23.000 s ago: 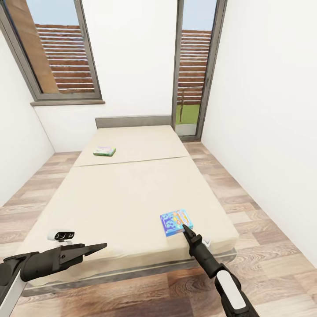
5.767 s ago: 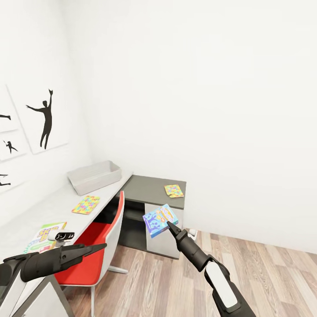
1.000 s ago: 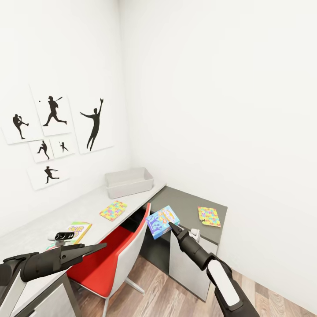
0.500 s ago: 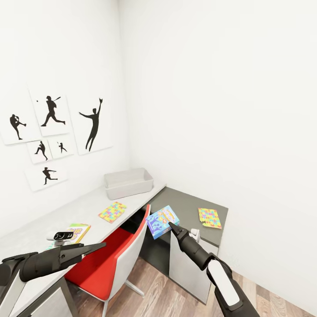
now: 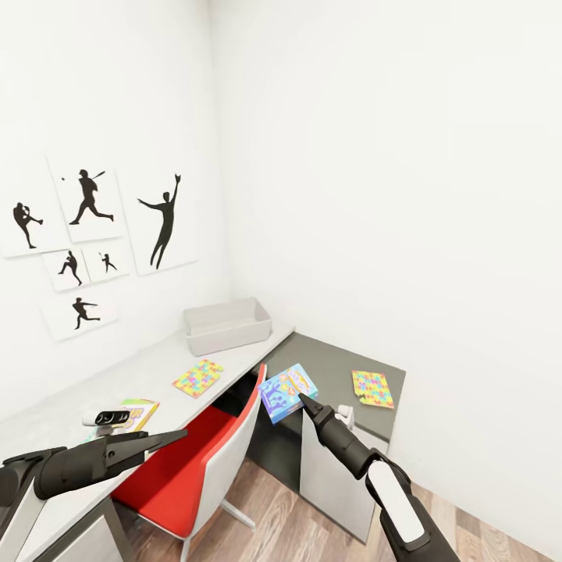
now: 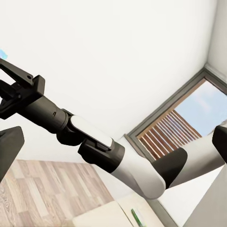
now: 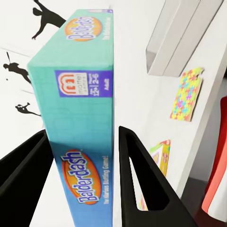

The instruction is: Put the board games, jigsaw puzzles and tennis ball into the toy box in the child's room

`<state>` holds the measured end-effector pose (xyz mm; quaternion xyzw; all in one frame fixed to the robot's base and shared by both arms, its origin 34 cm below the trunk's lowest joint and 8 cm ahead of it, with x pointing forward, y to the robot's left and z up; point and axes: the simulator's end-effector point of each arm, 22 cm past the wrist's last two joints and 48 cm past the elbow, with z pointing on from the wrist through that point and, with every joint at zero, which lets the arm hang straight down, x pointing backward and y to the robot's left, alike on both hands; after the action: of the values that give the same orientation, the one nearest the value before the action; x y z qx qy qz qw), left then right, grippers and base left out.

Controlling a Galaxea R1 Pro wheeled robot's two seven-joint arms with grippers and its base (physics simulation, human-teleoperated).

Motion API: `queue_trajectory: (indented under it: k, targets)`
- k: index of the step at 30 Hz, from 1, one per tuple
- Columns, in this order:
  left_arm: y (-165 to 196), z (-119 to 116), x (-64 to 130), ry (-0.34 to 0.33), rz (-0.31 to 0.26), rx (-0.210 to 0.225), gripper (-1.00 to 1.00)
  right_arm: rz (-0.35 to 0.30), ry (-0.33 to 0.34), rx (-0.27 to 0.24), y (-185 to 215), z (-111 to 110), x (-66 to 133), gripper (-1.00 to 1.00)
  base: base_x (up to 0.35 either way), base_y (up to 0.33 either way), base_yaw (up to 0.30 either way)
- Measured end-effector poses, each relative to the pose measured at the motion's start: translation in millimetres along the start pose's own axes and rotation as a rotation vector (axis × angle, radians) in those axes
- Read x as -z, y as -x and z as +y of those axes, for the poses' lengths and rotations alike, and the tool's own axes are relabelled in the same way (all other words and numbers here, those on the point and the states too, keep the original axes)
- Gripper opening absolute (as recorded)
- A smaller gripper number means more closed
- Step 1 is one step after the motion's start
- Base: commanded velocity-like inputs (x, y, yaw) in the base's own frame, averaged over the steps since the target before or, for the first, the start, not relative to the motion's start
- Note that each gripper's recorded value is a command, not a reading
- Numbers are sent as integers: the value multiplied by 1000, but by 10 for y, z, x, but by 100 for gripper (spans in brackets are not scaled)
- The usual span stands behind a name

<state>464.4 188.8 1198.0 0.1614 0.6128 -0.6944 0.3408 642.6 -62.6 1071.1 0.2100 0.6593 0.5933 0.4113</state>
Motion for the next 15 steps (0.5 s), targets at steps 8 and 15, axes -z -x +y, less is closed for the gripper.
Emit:
queue_trajectory:
  k: [8, 15]
  targets:
    - [0, -2, -1, 0, 0, -1, 100, 0, 1, 0, 0, 3, 0, -100, 29, 0, 0]
    - [-1, -1, 0, 0, 0, 0, 100, 0, 1, 0, 0, 3, 1, -100, 121, 0, 0]
